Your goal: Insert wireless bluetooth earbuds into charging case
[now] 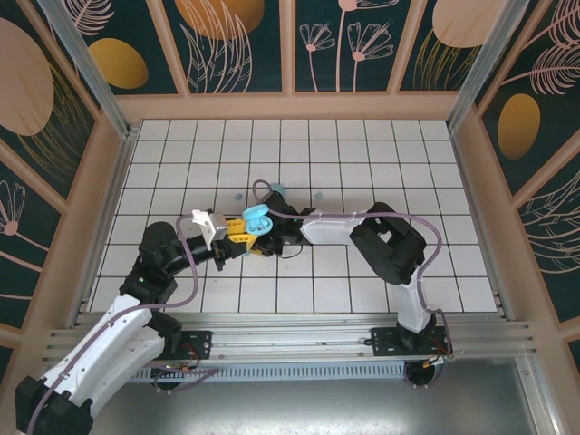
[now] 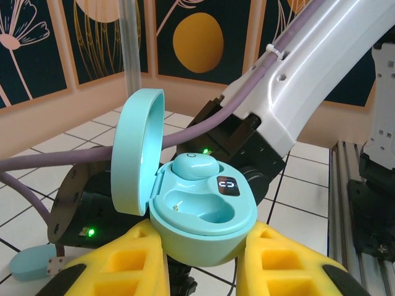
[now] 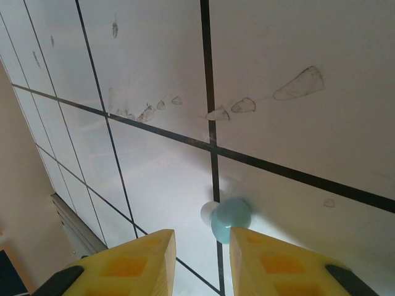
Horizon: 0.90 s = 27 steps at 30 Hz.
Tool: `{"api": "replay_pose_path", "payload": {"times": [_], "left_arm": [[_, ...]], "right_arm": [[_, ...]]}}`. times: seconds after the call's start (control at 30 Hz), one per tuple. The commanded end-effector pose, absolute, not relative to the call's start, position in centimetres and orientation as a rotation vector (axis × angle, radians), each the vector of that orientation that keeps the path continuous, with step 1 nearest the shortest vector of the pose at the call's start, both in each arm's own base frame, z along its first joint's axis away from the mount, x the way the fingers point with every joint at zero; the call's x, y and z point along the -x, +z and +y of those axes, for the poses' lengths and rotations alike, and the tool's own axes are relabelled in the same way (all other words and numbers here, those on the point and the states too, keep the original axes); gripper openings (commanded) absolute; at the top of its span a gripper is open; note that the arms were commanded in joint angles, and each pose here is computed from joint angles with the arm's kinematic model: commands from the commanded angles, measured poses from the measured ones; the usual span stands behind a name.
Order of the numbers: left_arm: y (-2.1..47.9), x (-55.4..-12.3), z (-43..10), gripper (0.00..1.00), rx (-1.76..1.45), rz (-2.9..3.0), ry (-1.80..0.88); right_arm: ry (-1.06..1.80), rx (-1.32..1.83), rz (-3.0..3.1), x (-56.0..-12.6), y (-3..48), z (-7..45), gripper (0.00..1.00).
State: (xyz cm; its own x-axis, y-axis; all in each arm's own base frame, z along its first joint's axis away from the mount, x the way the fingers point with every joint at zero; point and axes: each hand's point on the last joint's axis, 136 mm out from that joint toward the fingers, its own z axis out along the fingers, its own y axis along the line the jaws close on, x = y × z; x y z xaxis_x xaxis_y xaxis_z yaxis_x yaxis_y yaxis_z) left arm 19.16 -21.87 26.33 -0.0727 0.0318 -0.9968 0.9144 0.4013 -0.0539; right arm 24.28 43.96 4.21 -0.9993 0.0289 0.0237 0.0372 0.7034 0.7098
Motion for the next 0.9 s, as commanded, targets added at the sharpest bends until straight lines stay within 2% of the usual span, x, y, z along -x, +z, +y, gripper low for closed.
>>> {"api": "replay_pose_path", "payload": {"times": [0.0, 0.87], "left_arm": [[27.6, -18.9, -21.8, 0.11, -0.902, 1.420, -0.912], [27.4, -18.5, -21.6, 0.11, -0.907, 1.419, -0.903]], "right_arm": [[-1.173, 0.108, -2.886, -24.3, 3.7, 44.5, 0.29], [-0.954, 0.051, -2.955, -23.4, 1.2, 44.4, 0.32]]}}
